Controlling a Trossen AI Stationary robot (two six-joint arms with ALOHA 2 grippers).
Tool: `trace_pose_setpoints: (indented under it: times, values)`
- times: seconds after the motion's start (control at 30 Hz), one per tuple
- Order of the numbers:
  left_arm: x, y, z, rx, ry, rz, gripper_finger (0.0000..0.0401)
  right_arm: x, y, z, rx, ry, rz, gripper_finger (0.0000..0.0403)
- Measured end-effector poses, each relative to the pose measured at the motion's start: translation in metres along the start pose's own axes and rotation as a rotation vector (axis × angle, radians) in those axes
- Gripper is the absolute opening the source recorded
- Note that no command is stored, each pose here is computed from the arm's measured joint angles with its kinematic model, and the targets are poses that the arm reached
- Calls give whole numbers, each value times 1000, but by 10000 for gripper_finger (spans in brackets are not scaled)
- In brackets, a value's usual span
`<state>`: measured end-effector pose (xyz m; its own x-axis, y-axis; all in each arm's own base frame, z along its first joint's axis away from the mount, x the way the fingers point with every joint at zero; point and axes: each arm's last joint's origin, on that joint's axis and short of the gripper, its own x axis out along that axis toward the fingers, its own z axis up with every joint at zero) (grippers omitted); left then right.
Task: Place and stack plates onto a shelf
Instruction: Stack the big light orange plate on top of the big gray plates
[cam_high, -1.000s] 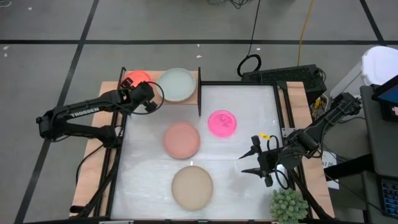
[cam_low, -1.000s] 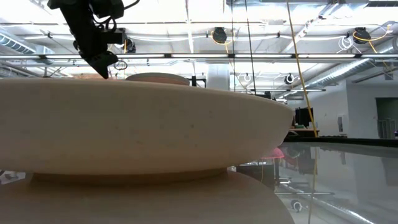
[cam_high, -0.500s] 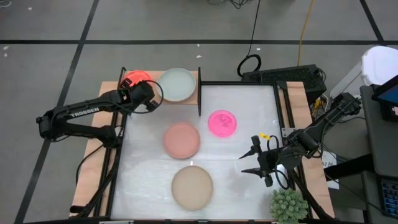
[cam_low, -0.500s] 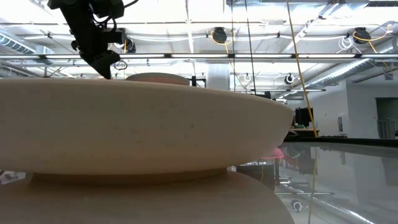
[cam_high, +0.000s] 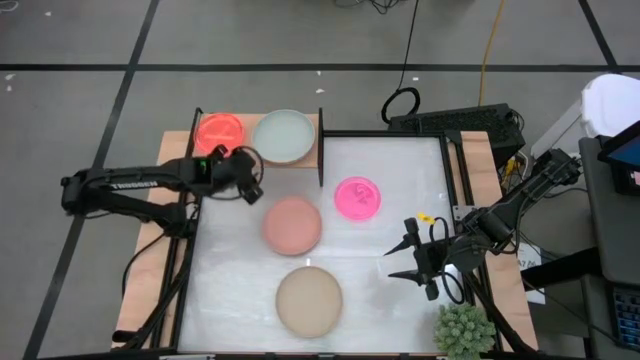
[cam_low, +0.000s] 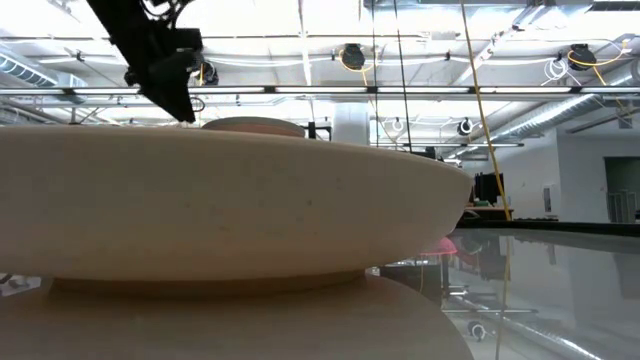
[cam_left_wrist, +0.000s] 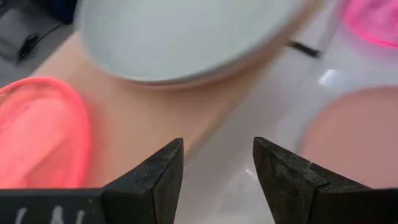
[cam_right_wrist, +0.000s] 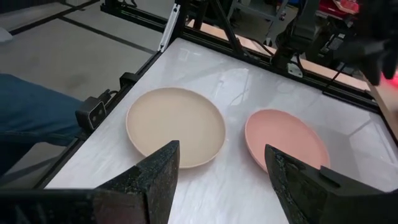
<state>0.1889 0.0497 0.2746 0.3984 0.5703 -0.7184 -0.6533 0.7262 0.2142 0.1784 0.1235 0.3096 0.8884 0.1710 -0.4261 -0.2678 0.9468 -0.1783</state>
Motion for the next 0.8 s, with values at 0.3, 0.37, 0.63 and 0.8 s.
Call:
trace_pose_setpoints:
  times: [0.3,0.37,0.63,0.8]
  values:
    - [-29,-45,-18,102,-49,-194,200,0,0,-1,47,11,0,216]
    - [-36,-53,-23,136,-54,-238,200,0,0,-1,48,10,0,216]
    - [-62,-78,-43,286,-88,-378,200,0,0,-1,75,8,0,216]
    - [-71,-88,-54,435,-111,-431,200,0,0,0,74,1,1,216]
